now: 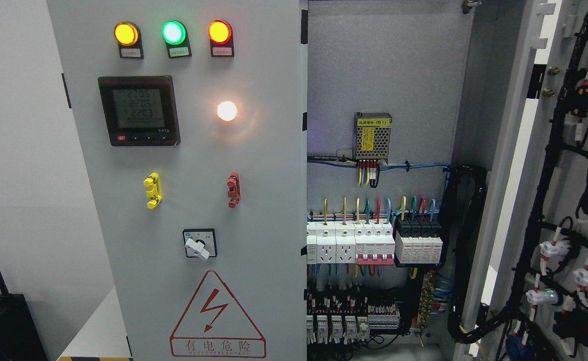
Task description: Open door with both hands
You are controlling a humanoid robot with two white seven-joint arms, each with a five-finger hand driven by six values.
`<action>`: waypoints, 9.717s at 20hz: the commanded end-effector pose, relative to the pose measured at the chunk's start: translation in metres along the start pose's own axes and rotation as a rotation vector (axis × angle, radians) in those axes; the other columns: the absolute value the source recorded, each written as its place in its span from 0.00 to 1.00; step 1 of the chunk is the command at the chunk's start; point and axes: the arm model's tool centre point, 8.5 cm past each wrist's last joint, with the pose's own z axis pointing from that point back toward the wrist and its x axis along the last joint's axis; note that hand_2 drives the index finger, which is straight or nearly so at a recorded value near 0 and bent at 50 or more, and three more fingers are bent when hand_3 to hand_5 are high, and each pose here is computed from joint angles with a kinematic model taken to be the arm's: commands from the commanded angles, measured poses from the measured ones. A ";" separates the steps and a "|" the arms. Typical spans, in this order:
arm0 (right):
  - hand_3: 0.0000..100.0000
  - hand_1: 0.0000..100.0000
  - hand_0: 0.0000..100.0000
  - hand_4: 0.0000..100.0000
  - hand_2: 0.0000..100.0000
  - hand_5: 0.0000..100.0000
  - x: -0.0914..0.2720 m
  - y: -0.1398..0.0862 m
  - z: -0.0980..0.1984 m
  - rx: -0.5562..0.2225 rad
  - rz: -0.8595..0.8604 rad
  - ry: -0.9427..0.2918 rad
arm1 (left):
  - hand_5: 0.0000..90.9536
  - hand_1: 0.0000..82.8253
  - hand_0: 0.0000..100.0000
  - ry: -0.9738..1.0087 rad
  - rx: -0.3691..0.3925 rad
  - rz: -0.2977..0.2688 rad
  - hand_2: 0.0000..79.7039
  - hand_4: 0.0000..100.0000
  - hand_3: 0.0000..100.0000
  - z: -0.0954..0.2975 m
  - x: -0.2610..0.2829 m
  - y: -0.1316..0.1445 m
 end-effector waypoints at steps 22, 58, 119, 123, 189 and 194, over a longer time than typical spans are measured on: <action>0.00 0.00 0.11 0.00 0.00 0.00 0.009 0.002 -0.001 0.005 -0.002 -0.026 | 0.00 0.00 0.00 0.383 -0.090 0.432 0.00 0.03 0.00 -0.035 -0.098 -0.201; 0.00 0.00 0.11 0.00 0.00 0.00 0.057 -0.045 0.150 0.045 0.042 -0.714 | 0.00 0.00 0.00 0.392 -0.037 0.484 0.00 0.03 0.00 -0.035 -0.100 -0.195; 0.00 0.00 0.11 0.00 0.00 0.00 0.355 0.023 0.395 0.300 0.331 -1.864 | 0.00 0.00 0.00 0.377 -0.034 0.483 0.00 0.03 0.00 -0.038 -0.096 -0.193; 0.00 0.00 0.11 0.00 0.00 0.00 0.377 0.040 0.402 0.322 0.346 -1.852 | 0.00 0.00 0.00 0.378 -0.034 0.483 0.00 0.03 0.00 -0.038 -0.096 -0.193; 0.00 0.00 0.11 0.00 0.00 0.00 0.525 0.094 0.430 0.446 0.346 -1.679 | 0.00 0.00 0.00 0.377 -0.034 0.483 0.00 0.03 0.00 -0.038 -0.095 -0.192; 0.00 0.00 0.11 0.00 0.00 0.00 0.528 0.100 0.435 0.479 0.397 -1.681 | 0.00 0.00 0.00 0.377 -0.034 0.483 0.00 0.03 0.00 -0.038 -0.096 -0.193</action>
